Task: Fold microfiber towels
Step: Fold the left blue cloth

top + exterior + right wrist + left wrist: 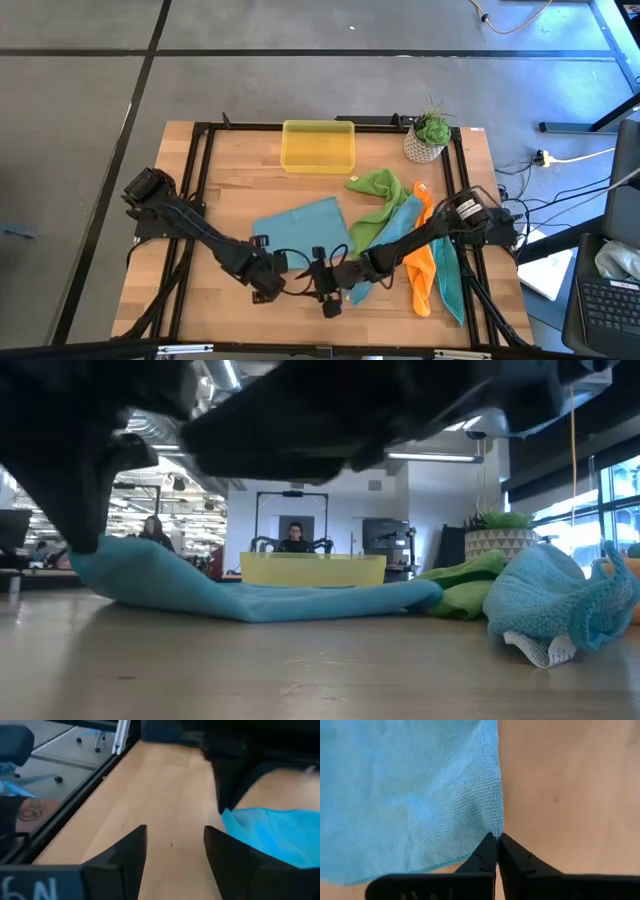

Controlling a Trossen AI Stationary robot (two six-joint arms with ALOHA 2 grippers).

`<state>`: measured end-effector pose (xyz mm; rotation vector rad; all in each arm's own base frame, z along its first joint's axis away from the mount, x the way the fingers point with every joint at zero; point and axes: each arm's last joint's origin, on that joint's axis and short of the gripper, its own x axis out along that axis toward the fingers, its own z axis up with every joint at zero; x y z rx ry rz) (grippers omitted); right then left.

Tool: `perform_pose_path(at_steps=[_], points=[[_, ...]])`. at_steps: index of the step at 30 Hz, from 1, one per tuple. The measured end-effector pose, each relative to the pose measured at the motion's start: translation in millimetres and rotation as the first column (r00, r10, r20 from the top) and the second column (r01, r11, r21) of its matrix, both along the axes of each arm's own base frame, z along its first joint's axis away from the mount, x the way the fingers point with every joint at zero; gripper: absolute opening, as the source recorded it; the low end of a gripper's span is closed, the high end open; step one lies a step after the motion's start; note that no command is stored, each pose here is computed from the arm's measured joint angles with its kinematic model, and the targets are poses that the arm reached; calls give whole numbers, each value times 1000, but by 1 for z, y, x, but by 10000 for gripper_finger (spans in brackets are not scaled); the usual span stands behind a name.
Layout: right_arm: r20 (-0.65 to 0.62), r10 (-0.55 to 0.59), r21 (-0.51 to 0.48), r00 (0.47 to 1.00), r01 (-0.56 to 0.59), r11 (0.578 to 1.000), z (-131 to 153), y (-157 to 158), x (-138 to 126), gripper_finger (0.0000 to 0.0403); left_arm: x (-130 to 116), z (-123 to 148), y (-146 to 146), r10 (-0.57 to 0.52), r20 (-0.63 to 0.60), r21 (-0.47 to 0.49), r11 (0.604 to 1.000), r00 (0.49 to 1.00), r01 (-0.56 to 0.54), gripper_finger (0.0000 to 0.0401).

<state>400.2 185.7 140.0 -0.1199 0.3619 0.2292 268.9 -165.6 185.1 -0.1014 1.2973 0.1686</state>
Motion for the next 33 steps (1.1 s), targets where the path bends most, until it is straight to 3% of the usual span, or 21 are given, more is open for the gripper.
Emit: perform_pose_path(at_steps=[3,8,15,25,33], points=[[-33,7,-59,999,-8,998,-3,8,16,198,6,8,0,4,1,-52,999,1000,-4,1],[-118,-112,-257,987,79,963,-13,15,36,198,10,15,-2,1,3,-100,995,1000,-1,1],[-53,-196,-420,979,157,894,-9,30,36,198,10,17,-5,8,-8,-142,990,1000,-9,1],[7,-203,-395,979,189,899,-4,32,39,198,18,19,-7,18,68,-179,984,997,-6,3],[-6,-218,-417,976,196,887,-25,31,41,195,20,21,-9,10,87,-218,976,996,9,2]])
